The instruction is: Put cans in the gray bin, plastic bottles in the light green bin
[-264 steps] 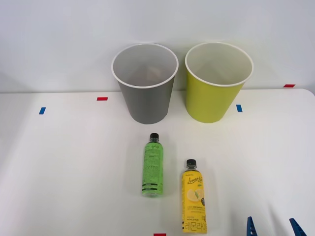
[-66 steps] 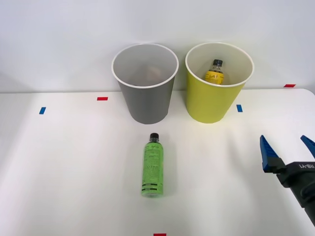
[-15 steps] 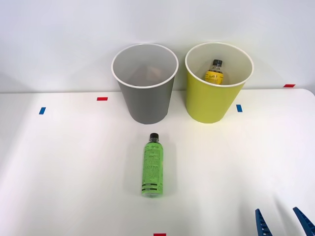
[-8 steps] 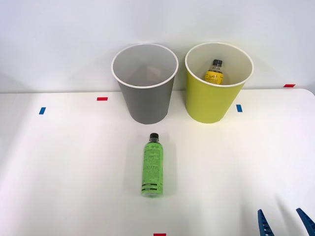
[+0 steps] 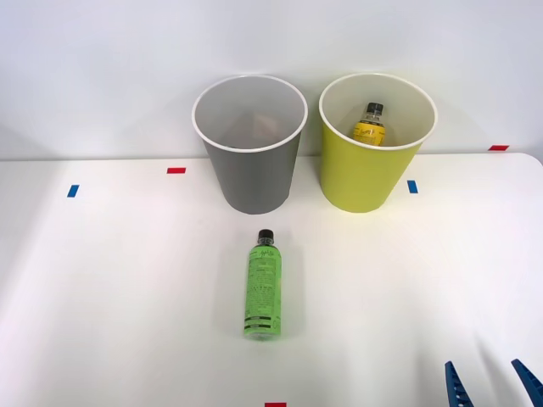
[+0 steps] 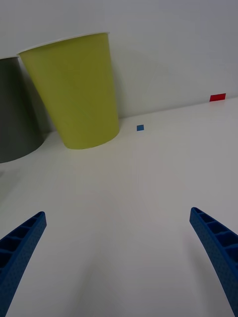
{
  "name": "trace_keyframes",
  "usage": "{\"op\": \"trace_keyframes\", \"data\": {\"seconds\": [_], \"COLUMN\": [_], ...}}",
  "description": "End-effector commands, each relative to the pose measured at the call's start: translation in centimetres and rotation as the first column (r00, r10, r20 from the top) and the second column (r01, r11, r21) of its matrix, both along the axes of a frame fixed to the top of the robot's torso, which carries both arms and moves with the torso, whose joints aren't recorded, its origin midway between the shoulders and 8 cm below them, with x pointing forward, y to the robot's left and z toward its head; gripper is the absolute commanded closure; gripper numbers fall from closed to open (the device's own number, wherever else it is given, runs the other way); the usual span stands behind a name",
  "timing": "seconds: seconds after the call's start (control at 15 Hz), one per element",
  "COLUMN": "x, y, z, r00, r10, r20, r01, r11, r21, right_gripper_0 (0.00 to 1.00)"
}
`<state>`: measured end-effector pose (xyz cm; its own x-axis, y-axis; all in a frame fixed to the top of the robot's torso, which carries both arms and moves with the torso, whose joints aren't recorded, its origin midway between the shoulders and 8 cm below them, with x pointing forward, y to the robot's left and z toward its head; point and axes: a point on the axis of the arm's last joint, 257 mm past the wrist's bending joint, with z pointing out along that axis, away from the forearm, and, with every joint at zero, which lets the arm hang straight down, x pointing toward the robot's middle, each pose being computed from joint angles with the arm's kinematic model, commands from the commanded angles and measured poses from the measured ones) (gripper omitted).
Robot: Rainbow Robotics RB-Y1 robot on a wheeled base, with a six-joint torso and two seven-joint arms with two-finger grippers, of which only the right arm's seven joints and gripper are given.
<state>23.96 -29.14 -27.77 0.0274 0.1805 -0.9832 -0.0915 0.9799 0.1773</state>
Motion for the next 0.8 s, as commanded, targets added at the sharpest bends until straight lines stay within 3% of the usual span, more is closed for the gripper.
{"op": "trace_keyframes", "data": {"seconds": [0.07, 0.8], "x": [0.0, 0.0], "y": [-0.01, -0.01], "z": [0.01, 0.01], "r00": [1.0, 1.0], "r10": [0.0, 0.0], "r20": [0.0, 0.0], "r01": [0.0, 0.0], "r11": [1.0, 1.0], "r21": [0.0, 0.0], "right_gripper_0": [0.0, 0.0]}}
